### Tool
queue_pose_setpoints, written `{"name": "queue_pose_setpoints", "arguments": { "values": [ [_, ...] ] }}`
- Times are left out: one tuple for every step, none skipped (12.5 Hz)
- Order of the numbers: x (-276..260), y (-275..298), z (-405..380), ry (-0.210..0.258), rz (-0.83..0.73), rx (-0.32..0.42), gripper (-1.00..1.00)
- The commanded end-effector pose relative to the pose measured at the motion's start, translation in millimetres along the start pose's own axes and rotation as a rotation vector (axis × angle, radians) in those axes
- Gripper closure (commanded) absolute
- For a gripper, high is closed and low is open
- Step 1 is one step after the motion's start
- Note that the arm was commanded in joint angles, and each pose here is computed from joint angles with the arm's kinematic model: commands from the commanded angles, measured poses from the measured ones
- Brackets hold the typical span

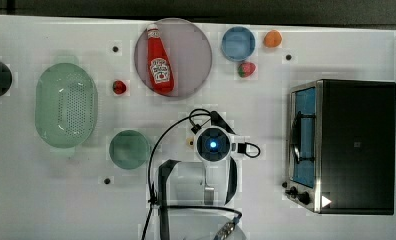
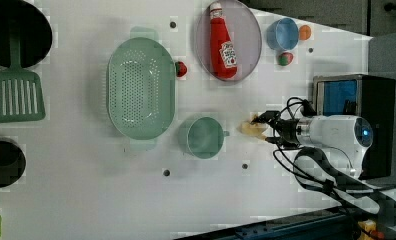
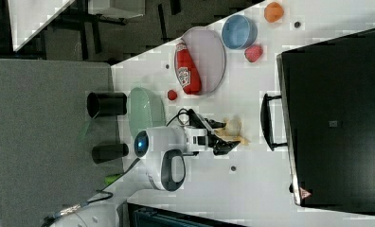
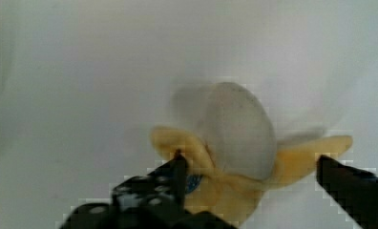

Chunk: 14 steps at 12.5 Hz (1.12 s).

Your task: Pick Banana and place it in mug.

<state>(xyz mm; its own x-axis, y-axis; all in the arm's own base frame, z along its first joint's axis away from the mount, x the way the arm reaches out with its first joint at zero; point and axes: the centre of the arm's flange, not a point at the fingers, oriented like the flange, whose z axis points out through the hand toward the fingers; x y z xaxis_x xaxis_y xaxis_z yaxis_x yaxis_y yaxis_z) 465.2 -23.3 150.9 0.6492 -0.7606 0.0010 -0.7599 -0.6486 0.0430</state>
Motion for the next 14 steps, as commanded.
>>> {"name": "queue_pose_setpoints", "arguments": {
  "values": [
    [-2.4,-6.9,-12.2,0.019,-0.018,0.026,0.04],
    [-3.5,-5.4,-9.7,0.013,-0.017,0.019,0.30],
    [-3.9,-5.5,-8.8,0.013,-0.018,0.019,0.50],
    [-3.2,-5.7,-9.5,0.014,-0.017,0.021,0.53],
    [-2.0,-6.8,-13.8,0.021,-0.017,0.028,0.53],
    [0.1,-9.4,-23.9,0.034,-0.017,0.044,0.53],
    [4.0,-13.4,-41.1,0.058,-0.017,0.071,0.53],
    [9.0,-17.5,-64.5,0.088,-0.014,0.104,0.53],
    [12.1,-19.9,-90.1,0.112,-0.013,0.133,0.53],
    [12.7,-21.5,-117.5,0.128,-0.014,0.151,0.53],
    [10.7,-24.2,-163.7,0.145,-0.021,0.170,0.53],
    [7.1,-20.6,-190.8,0.132,-0.023,0.154,0.53],
    [0.7,-14.7,-214.5,0.103,-0.025,0.118,0.53],
    [-5.1,-10.0,-240.4,0.078,-0.028,0.086,0.53]
  ]
}}
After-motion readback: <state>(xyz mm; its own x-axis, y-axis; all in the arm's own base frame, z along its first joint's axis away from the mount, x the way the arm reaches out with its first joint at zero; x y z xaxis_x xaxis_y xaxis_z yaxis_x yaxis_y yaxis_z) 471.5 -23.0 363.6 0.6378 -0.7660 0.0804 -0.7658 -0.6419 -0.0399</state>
